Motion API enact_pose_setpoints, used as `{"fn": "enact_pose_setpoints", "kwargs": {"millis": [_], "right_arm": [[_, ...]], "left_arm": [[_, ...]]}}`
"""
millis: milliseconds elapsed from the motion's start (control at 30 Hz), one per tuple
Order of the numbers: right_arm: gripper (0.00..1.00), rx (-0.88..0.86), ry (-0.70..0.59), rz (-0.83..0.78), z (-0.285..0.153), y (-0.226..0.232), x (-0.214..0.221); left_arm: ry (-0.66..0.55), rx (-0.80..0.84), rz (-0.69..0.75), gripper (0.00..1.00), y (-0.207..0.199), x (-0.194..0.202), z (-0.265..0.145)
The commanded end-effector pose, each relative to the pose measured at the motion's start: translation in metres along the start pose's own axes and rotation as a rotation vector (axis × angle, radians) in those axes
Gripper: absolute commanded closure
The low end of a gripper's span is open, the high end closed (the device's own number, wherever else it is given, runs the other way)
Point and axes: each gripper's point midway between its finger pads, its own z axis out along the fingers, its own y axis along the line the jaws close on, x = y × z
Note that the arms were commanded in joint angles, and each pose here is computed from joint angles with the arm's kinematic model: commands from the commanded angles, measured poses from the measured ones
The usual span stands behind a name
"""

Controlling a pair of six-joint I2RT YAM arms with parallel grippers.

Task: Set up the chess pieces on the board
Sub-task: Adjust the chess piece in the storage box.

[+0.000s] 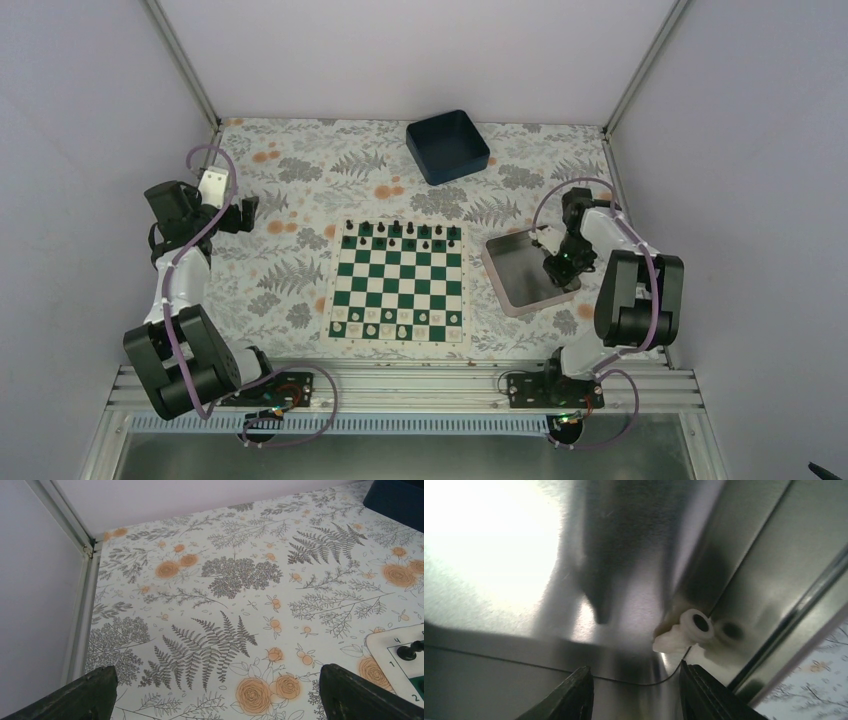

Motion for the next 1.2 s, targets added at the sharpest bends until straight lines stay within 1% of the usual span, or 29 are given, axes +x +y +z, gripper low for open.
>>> {"fn": "enact_pose_setpoints", "kwargs": {"millis": [0, 467, 633, 700, 800, 900, 1100, 1167], "right_arm": [[0.54, 0.119, 0.033, 0.077, 0.003, -0.020, -0.002], [0.54, 0.081, 0.029, 0.169, 0.022, -0.010, -0.004], [0.55, -0.037, -0.077, 0.111, 0.017, 0.018, -0.016], [0.56, -0.054, -0.124, 0.085, 0.010, 0.024, -0.023], [0.56, 0.003, -0.152, 0.097, -0.001, 0.017, -0.027], [0.55, 0.110, -0.137, 0.136, -0.007, 0.001, -0.023], [0.53, 0.157, -0.107, 0.161, 0.000, 0.000, -0.009], [0.53, 0.198, -0.098, 0.166, 0.000, -0.006, -0.006]], "left_arm": [[-0.032, 0.011, 0.005, 0.00, 0.003, -0.012, 0.000], [-0.032, 0.024, 0.002, 0.00, 0.001, -0.012, 0.001], [-0.028, 0.025, -0.003, 0.00, 0.001, -0.010, 0.002], [-0.029, 0.025, -0.002, 0.00, 0.001, -0.011, 0.002], [-0.031, 0.023, -0.002, 0.00, 0.002, -0.012, 0.001], [-0.031, 0.021, -0.001, 0.00, 0.001, -0.012, 0.001], [-0.034, 0.029, -0.002, 0.00, 0.000, -0.012, 0.001], [-0.034, 0.034, -0.003, 0.00, 0.000, -0.011, 0.001]]}}
